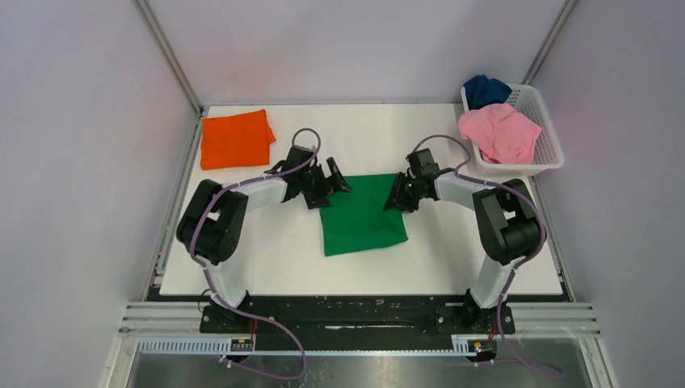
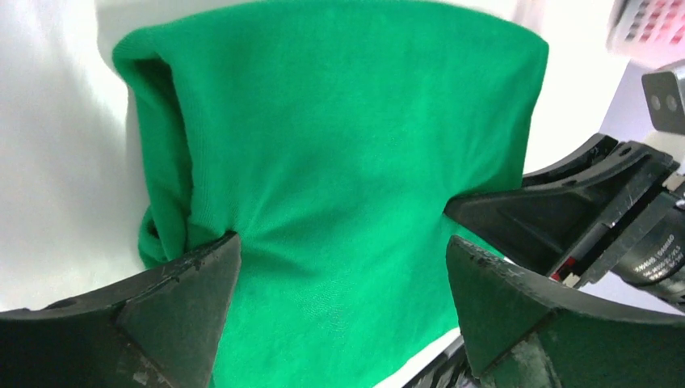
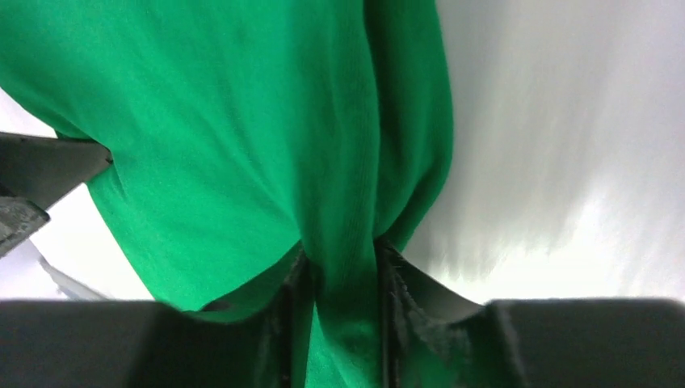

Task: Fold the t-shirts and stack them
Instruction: Put the neatly folded tshirt into the corner of the board with the left arm

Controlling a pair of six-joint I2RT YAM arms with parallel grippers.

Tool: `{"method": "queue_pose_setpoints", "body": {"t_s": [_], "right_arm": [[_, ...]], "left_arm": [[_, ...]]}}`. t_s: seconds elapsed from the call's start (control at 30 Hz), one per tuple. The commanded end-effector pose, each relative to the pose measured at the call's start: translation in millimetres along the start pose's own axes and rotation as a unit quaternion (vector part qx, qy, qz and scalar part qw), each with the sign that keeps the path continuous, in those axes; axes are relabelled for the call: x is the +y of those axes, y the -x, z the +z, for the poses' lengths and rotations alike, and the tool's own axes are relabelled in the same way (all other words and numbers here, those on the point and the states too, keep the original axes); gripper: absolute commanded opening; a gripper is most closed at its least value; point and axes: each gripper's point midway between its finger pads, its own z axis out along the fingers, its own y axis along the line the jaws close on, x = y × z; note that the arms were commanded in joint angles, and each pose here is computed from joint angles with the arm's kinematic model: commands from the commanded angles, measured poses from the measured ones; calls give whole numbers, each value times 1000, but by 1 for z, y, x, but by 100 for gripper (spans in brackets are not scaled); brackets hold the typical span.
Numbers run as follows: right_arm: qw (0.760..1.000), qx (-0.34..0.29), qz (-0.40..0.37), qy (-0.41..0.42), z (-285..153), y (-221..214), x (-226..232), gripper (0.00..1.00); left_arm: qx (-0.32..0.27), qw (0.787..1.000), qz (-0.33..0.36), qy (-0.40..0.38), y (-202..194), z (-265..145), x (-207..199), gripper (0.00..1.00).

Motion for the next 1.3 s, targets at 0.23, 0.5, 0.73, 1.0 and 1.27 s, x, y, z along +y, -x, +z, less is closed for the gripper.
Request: {"method": "queue_pose_setpoints", "body": {"t_s": [0.23,0.5,0.73,1.0,1.27], "right_arm": [[998,3,3,57,-26,-57,16,28],[1000,-4,6,24,-34,-63,0,90],[995,-94,-14,-30,-82,-47,-15,99],[973,-217,-33,-67,-138,-33,-36,100],[956,-271,-45,-105,-166,-30,-57,100]], "left_arm": [[-94,992,27,82,-35,-103,43,99],[-54,992,36,112,-55,-101,65,97],[-25,990,23,134,-59,-68,77,84],[32,984,44,167,-89,-22,65,70],[-3,945,128,300,-70,-8,54,0]]}}
